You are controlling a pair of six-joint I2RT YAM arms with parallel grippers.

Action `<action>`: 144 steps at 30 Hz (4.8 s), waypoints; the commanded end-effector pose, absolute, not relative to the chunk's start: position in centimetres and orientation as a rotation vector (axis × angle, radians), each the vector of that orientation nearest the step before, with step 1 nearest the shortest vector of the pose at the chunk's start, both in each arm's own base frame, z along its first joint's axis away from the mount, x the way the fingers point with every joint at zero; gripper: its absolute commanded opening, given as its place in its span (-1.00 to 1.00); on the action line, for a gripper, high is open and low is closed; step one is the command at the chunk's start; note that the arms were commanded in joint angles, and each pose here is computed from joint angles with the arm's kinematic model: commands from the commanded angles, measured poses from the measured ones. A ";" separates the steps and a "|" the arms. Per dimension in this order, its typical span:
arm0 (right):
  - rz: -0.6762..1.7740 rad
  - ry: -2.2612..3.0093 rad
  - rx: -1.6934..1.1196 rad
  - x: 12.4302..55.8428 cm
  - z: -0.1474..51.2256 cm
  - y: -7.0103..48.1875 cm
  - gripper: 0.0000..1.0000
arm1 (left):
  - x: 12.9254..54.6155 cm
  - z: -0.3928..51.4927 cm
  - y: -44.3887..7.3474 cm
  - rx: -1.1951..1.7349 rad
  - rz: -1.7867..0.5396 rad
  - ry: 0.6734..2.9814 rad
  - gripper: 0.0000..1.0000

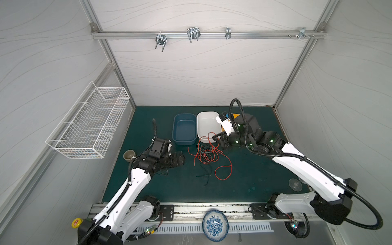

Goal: Untangle the cables
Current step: 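Lift the red cable and carry it into the yellow bin, then release the red cable in the yellow bin and withdraw the right gripper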

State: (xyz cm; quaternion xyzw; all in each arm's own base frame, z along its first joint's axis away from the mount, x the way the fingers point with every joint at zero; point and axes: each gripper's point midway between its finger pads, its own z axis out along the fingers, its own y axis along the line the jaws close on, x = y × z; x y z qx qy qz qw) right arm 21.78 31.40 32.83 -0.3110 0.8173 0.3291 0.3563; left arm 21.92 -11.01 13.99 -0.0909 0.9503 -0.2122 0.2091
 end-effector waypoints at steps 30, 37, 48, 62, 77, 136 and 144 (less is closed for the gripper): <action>0.728 2.255 -0.262 30.1 32.0 18.0 -1.00 | 23.7 16.4 -8.0 -0.218 -0.348 2.508 0.97; 0.543 2.315 -0.038 35.0 30.1 14.9 -1.00 | 23.5 17.5 -7.4 -0.219 -0.332 2.419 0.96; 0.480 2.329 0.062 39.7 28.0 14.3 -1.00 | 23.9 16.8 -6.7 -0.228 -0.229 2.485 0.91; 0.343 2.470 -0.021 44.4 23.1 15.0 -1.00 | 23.5 17.8 -6.4 -0.206 -0.183 2.463 0.89; 0.269 2.543 -0.117 47.9 19.9 15.6 -1.00 | 23.5 17.6 -6.8 -0.181 -0.181 2.475 0.88; 0.404 2.508 0.030 41.0 23.4 17.9 0.25 | 23.2 16.8 -8.0 -0.107 -0.176 2.544 0.88; 0.576 2.421 -0.066 32.7 25.5 19.2 0.98 | 22.9 16.3 -8.7 -0.071 -0.174 2.572 0.88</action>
